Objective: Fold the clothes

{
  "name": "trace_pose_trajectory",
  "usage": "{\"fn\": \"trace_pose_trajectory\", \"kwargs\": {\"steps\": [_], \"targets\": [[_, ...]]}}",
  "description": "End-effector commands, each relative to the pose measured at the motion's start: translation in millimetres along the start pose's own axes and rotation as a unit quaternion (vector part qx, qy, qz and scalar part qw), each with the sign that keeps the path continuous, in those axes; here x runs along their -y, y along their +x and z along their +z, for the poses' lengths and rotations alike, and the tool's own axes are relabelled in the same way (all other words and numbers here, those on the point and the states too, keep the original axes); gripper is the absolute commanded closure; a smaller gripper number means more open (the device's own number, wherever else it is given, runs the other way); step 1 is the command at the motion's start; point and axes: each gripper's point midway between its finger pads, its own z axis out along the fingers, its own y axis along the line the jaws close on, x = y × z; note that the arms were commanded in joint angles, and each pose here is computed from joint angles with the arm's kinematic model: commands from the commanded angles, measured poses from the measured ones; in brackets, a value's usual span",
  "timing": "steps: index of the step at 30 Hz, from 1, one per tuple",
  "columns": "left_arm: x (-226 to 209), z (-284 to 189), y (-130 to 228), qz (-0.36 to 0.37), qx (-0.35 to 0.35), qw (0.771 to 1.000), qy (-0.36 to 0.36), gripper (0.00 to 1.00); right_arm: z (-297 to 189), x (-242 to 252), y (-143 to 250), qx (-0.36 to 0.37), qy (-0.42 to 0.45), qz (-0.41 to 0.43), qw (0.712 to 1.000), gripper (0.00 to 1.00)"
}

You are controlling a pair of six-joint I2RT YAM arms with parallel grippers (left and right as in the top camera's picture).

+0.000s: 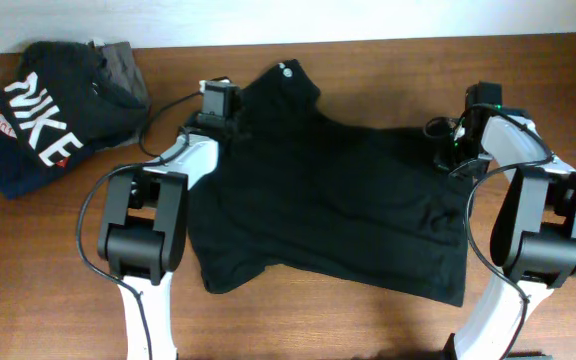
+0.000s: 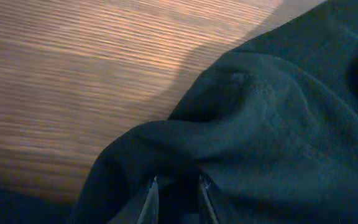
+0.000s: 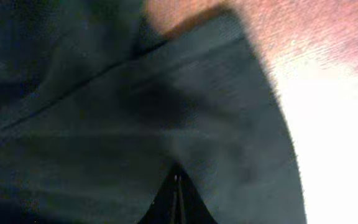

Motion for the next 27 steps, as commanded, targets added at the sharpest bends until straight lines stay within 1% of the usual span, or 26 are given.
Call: {"fn": "trace_pose_trajectory", "kwargs": {"steps": [1,8,11,13,16,18,21,24,25,27], "targets": [[-33,11,8,-0.006,-0.012,0.999,-0.037,0.77,15,5,-1,-0.006,0.009,0.009,1.0,0.96],[-52,11,2,-0.019,-0.009,0.999,-0.049,0.74,15,-2,-25,0.043,-0.007,0.008,0.999,0.96],[-55,12,1,-0.022,-0.008,0.998,-0.051,0.72,12,-15,-39,0.068,-0.042,0.005,0.997,0.96],[-55,12,1,-0.022,-0.008,0.998,-0.05,0.72,9,-28,-48,0.085,-0.08,0.001,0.993,0.96],[-50,11,2,-0.019,-0.009,0.999,-0.047,0.72,5,-35,-63,0.116,-0.095,0.005,0.989,0.96],[-46,11,3,-0.016,-0.009,0.999,-0.044,0.71,4,-36,-67,0.122,-0.098,0.004,0.988,0.96],[-40,7,0,-0.013,-0.007,0.999,-0.041,0.72,-6,-52,-69,0.116,-0.14,-0.003,0.983,0.96],[-34,-7,-15,-0.013,0.007,0.999,-0.035,0.72,-23,-73,-76,0.119,-0.196,-0.015,0.973,0.96],[-29,-16,-24,-0.014,0.016,0.999,-0.025,0.72,-29,-80,-78,0.12,-0.216,-0.02,0.969,0.96],[-13,-29,-36,-0.006,0.024,1.0,0.008,0.72,-35,-84,-80,0.119,-0.226,-0.022,0.966,0.96]]}}
